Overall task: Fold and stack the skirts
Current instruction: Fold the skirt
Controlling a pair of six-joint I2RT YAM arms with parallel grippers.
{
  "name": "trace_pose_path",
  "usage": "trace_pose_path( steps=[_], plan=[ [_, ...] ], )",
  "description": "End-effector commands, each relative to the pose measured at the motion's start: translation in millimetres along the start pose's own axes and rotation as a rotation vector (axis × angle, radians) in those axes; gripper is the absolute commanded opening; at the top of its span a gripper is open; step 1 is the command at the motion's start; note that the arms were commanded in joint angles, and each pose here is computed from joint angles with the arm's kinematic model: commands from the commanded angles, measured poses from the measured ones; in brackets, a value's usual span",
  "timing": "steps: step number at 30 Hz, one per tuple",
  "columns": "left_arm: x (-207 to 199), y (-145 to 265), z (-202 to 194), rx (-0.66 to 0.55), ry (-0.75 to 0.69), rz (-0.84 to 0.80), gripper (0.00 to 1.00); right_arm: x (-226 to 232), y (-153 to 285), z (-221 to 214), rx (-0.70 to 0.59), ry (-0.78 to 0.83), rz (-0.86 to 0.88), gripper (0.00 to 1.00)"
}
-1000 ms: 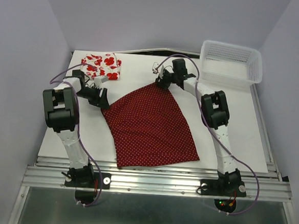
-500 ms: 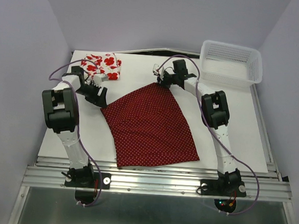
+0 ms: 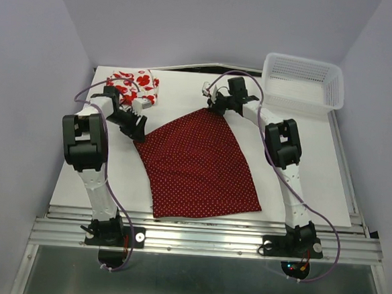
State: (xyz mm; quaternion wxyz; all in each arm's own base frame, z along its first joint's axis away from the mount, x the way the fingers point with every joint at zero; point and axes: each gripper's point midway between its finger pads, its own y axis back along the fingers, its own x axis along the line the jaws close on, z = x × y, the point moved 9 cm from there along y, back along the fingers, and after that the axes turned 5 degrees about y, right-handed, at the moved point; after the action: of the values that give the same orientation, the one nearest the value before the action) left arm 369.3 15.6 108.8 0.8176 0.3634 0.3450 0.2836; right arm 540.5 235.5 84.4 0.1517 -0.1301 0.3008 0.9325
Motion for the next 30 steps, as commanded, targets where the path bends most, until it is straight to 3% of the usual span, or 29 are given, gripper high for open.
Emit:
trace_pose_path(
  steps=[1,4,6,10,14,16,23,30],
  plan=[
    [-3,0,2,0.0,-0.005,-0.06,0.62,-11,12,-10,0.063,-0.046,-0.047,0.01],
    [-2,-2,2,0.014,-0.008,-0.058,0.6,-17,16,-10,0.064,-0.049,-0.068,0.01],
    [0,-7,3,0.025,-0.003,-0.058,0.52,-22,17,-7,0.062,-0.046,-0.084,0.01],
    [7,-4,17,-0.02,-0.007,-0.015,0.28,-30,22,-5,0.062,-0.044,-0.114,0.01],
    [14,8,43,-0.095,-0.013,0.057,0.14,-46,34,-6,0.066,-0.05,-0.181,0.01],
    [18,17,59,-0.138,-0.026,0.116,0.01,-57,41,0,0.057,-0.043,-0.219,0.01],
    [17,51,93,-0.238,-0.103,0.282,0.0,-84,75,36,-0.003,-0.016,-0.324,0.01],
    [7,73,98,-0.306,-0.158,0.408,0.0,-92,118,80,-0.062,0.037,-0.369,0.01]
  ],
)
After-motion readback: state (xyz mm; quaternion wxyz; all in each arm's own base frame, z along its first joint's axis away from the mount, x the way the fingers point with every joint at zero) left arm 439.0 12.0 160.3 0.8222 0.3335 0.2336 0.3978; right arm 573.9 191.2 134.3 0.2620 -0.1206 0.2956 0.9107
